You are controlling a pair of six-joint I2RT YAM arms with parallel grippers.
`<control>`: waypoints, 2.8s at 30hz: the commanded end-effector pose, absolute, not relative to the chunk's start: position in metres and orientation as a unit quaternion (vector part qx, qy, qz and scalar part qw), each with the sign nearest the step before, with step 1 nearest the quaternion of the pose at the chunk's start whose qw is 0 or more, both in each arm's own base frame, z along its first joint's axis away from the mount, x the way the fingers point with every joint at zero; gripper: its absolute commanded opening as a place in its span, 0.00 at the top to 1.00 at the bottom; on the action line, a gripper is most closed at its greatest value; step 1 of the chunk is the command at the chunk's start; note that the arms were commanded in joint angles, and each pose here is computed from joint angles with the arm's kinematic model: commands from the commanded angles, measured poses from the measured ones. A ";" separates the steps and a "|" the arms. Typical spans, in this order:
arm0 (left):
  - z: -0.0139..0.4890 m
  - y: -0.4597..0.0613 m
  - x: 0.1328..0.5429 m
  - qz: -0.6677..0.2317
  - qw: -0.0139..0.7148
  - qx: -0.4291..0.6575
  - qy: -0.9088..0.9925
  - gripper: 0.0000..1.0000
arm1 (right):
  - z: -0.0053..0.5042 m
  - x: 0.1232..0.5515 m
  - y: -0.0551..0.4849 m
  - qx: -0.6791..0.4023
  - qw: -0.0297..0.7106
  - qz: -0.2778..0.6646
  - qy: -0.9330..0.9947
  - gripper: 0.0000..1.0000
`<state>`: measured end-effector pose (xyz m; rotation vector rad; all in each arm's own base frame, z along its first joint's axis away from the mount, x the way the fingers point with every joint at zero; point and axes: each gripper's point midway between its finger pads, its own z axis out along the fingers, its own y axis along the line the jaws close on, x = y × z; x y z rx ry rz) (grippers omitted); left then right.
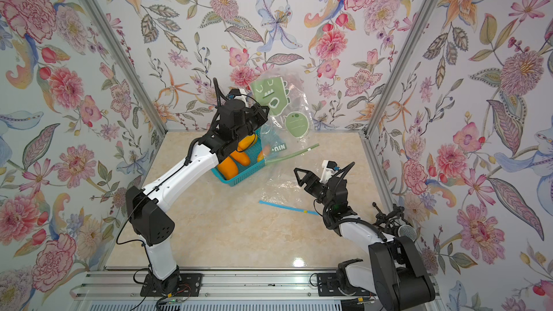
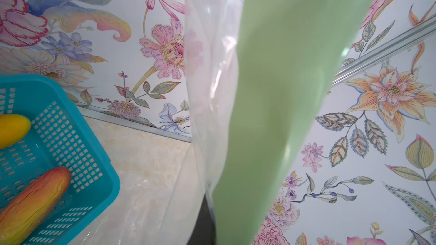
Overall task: Place the mango in a zip-top bag and seal the zipper
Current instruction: Pick up the zipper food storage bag, then open the zipper of the food storage bag.
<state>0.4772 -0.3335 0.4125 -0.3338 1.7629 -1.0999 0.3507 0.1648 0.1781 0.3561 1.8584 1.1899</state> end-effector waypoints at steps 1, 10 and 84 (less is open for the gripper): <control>0.448 -0.325 0.468 -0.500 0.502 -0.151 0.689 1.00 | 0.223 0.363 0.176 0.128 0.483 0.531 0.684 0.15; 0.450 -0.332 0.463 -0.525 0.487 -0.145 0.683 1.00 | 0.242 0.392 0.187 0.127 0.505 0.558 0.646 0.16; 0.467 -0.341 0.452 -0.555 0.487 -0.120 0.663 1.00 | 0.227 0.392 0.196 0.167 0.482 0.609 0.608 0.10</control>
